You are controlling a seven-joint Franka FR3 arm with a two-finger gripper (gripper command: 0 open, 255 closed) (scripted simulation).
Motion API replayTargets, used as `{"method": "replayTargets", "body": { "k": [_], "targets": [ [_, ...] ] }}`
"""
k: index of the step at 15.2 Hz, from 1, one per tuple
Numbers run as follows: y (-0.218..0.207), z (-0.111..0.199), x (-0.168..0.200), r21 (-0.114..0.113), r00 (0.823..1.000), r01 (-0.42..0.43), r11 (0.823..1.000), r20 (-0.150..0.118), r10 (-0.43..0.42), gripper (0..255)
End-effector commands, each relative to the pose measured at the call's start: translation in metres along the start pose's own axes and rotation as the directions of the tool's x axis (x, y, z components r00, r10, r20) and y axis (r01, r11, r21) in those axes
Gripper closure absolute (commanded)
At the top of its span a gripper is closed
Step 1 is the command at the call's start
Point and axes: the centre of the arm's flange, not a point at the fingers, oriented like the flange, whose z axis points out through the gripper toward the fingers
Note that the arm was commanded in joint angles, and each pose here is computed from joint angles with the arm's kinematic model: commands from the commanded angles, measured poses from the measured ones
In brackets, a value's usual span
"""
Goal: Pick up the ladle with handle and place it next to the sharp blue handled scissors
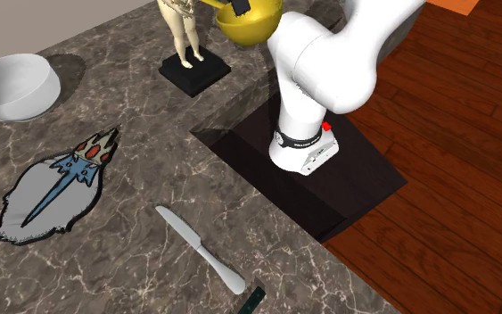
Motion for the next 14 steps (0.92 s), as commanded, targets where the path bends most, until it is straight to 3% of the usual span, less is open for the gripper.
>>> {"method": "replayTargets", "body": {
  "k": [1,14],
  "targets": [
    [0.023,-0.009,-0.005,-0.001,1.0,0.0,1.0,0.001,0.0,255],
    [0.173,-0.075,-0.054,-0.001,1.0,0.0,1.0,0.001,0.0,255]
  ]
}}
